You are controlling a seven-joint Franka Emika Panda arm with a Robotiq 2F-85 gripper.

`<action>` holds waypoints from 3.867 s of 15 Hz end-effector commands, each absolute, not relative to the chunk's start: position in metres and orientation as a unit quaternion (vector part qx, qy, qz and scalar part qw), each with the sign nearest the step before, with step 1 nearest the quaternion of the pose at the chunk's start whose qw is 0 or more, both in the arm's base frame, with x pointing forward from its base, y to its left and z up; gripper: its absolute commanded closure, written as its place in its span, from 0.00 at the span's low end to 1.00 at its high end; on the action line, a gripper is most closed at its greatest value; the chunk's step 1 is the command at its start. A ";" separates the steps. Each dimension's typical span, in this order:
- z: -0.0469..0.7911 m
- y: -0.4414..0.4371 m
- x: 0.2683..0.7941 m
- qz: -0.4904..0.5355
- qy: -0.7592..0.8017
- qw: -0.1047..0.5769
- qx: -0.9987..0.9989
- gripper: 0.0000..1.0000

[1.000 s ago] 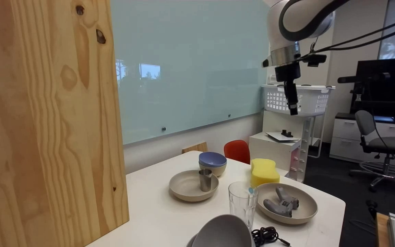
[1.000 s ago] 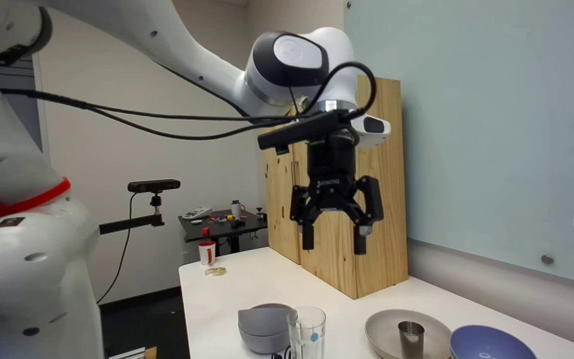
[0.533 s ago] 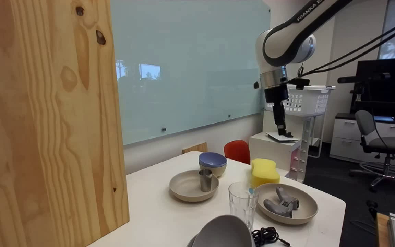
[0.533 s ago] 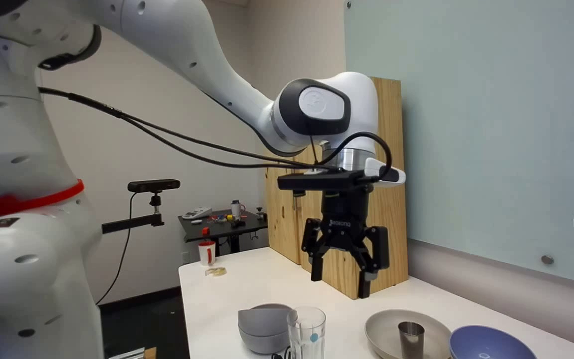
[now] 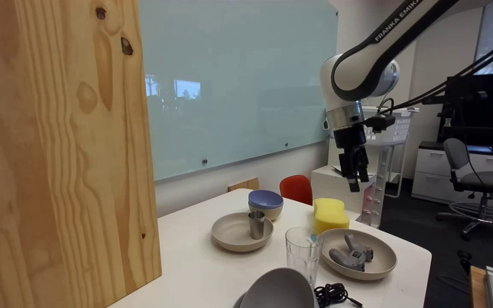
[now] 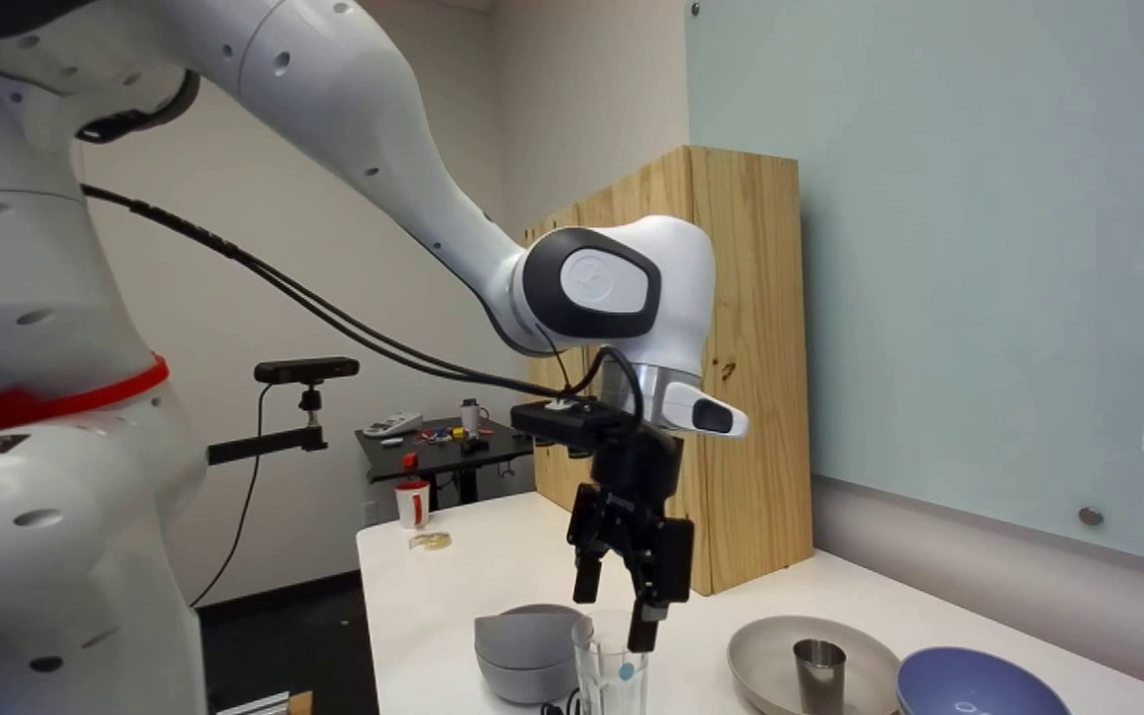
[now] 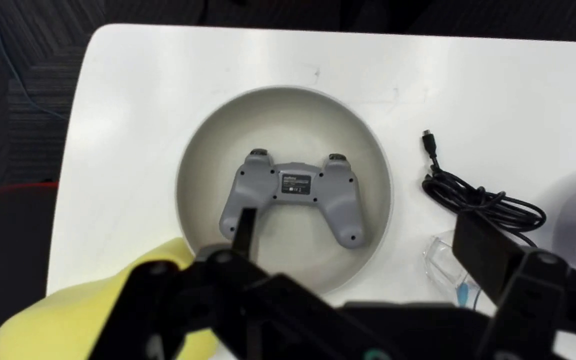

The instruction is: Put the gaming console directly onto the table

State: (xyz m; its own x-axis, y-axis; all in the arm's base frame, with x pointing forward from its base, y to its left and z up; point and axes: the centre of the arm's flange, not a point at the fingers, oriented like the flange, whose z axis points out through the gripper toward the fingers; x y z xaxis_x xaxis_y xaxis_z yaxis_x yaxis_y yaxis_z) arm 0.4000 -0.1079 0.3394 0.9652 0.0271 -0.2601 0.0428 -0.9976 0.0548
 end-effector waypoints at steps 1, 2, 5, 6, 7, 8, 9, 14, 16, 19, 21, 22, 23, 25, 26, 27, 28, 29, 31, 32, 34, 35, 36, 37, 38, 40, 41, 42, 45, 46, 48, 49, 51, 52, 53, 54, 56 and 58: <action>0.308 -0.090 0.359 -0.122 -0.032 0.034 0.991 0.00; 0.297 -0.094 0.351 -0.127 -0.044 0.042 0.990 0.00; 0.281 -0.110 0.327 -0.134 -0.075 0.043 0.987 0.00; 0.281 -0.113 0.322 -0.134 -0.085 0.042 0.986 0.00; 0.283 -0.110 0.318 -0.146 -0.080 0.030 0.986 0.00; 0.284 -0.112 0.338 -0.145 -0.073 0.034 0.986 0.00; 0.283 -0.113 0.334 -0.147 -0.076 0.033 0.986 0.00; 0.286 -0.113 0.331 -0.143 -0.077 0.032 0.986 0.00; 0.286 -0.113 0.331 -0.143 -0.077 0.032 0.986 0.00; 0.271 -0.136 0.342 -0.104 -0.150 0.042 0.982 0.00; 0.265 -0.156 0.348 -0.068 -0.198 0.032 0.977 0.00; 0.261 -0.164 0.350 -0.053 -0.224 0.035 0.972 0.00; 0.256 -0.172 0.350 -0.039 -0.249 0.043 0.967 0.00; 0.245 -0.189 0.348 -0.021 -0.300 0.042 0.953 0.00; 0.239 -0.196 0.348 -0.013 -0.322 0.048 0.945 0.00; 0.233 -0.201 0.349 -0.006 -0.342 0.051 0.938 0.00; 0.227 -0.204 0.350 -0.001 -0.355 0.054 0.933 0.00; 0.217 -0.209 0.355 0.002 -0.365 0.053 0.930 0.00; 0.204 -0.215 0.365 0.005 -0.376 0.056 0.925 0.00; 0.199 -0.217 0.370 0.006 -0.380 0.058 0.923 0.00; 0.190 -0.218 0.385 0.006 -0.389 0.061 0.919 0.00; 0.187 -0.216 0.393 0.007 -0.403 0.063 0.913 0.00; 0.183 -0.211 0.401 0.008 -0.425 0.069 0.902 0.00; 0.184 -0.200 0.411 0.013 -0.449 0.069 0.891 0.00; 0.184 -0.192 0.419 0.016 -0.465 0.067 0.883 0.00; 0.183 -0.179 0.434 0.018 -0.490 0.065 0.869 0.00; 0.183 -0.173 0.440 0.019 -0.497 0.064 0.865 0.00; 0.184 -0.168 0.445 0.018 -0.505 0.063 0.860 0.00; 0.185 -0.158 0.441 -0.005 -0.546 0.053 0.836 0.00; 0.189 -0.156 0.432 -0.018 -0.558 0.052 0.828 0.00; 0.188 -0.157 0.422 -0.050 -0.575 0.045 0.815 0.00; 0.187 -0.158 0.419 -0.059 -0.582 0.038 0.811 0.00; 0.182 -0.156 0.414 -0.072 -0.592 0.033 0.802 0.00; 0.179 -0.155 0.411 -0.077 -0.596 0.030 0.799 0.00; 0.176 -0.155 0.409 -0.081 -0.601 0.029 0.795 0.00; 0.172 -0.154 0.406 -0.082 -0.604 0.028 0.792 0.00; 0.164 -0.151 0.400 -0.079 -0.605 0.025 0.792 0.00; 0.154 -0.148 0.395 -0.087 -0.609 0.022 0.788 0.00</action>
